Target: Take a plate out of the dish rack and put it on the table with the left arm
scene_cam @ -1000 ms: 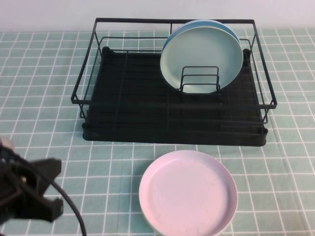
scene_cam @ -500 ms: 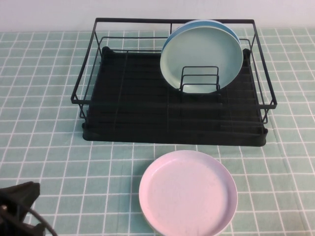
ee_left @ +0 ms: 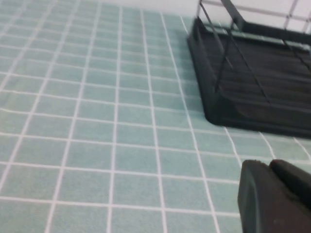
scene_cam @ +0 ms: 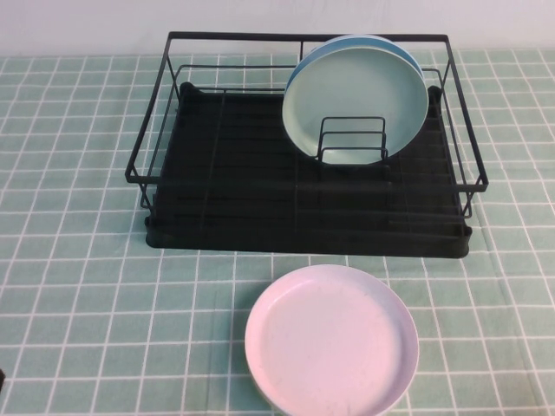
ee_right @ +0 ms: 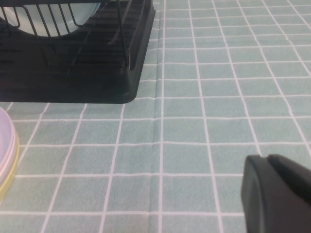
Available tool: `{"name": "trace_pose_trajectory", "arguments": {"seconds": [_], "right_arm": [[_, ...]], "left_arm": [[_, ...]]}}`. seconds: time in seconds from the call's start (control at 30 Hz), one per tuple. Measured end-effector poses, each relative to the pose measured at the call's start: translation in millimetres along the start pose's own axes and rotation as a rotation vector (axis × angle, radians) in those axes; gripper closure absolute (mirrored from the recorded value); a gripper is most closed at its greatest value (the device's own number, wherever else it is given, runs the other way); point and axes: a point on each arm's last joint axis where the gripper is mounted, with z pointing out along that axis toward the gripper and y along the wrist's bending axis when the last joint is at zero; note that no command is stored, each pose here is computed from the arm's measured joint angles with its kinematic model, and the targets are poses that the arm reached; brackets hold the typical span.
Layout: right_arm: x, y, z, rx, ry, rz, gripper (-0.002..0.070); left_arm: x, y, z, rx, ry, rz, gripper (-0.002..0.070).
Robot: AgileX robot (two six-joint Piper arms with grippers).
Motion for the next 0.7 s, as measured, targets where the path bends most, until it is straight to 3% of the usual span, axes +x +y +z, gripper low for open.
{"name": "trace_pose_trajectory", "arguments": {"seconds": [0.2,0.7], "right_arm": [[0,0,0,0.000,0.000,0.000,0.0694],[0,0,0,0.000,0.000,0.000,0.0694]], "left_arm": [[7,3.6,-1,-0.055,-0.029,-0.034,0.0676],[15,1.4,-1,-0.033,0.061,0.015,0.0676]]}}
